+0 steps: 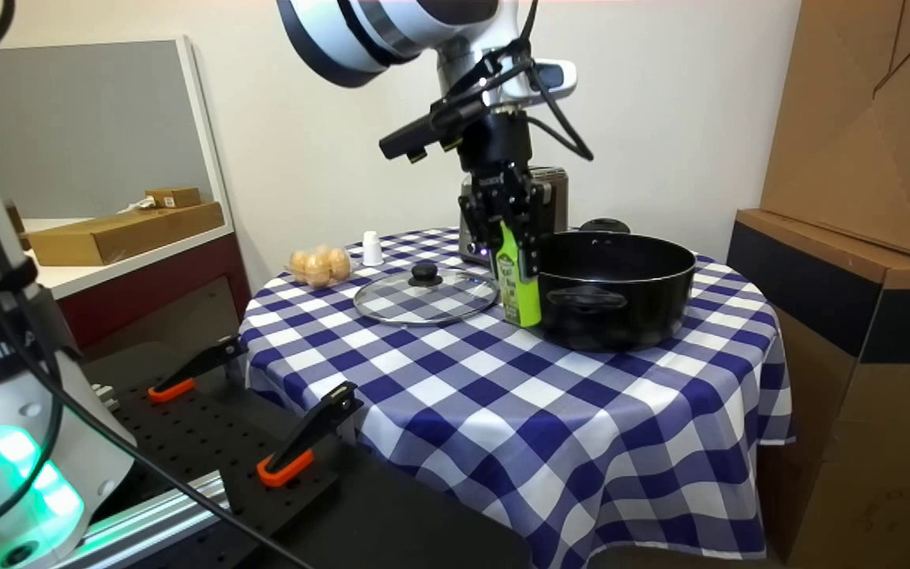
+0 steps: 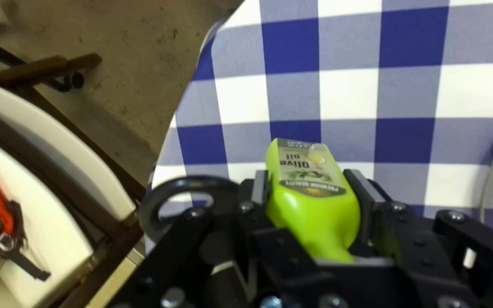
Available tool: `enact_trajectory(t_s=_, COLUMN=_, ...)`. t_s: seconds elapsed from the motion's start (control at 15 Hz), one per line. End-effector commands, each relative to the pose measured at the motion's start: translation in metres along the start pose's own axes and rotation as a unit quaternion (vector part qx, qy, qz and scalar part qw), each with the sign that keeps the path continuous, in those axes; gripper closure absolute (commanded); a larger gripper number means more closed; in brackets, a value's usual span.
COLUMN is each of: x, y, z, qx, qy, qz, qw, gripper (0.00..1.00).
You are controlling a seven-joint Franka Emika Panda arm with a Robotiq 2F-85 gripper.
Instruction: Move the green bottle to the left
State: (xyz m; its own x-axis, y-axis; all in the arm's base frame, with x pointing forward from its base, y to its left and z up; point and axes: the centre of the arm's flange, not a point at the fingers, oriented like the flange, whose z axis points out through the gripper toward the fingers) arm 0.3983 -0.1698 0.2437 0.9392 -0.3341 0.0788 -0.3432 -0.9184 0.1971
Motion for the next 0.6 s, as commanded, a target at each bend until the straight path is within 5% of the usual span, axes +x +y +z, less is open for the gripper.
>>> enact_trajectory(t_s=0.0, x=0.017, y=-0.012, z=-0.080, qx=0.030, qy=0.050, qz=-0.057, qw=0.9966, gripper=0.79)
enact_trajectory(t_s=0.53, x=0.088, y=-0.096, z=-0.253, qx=0.086, qy=0.092, qz=-0.158, qw=0.9794, gripper=0.79)
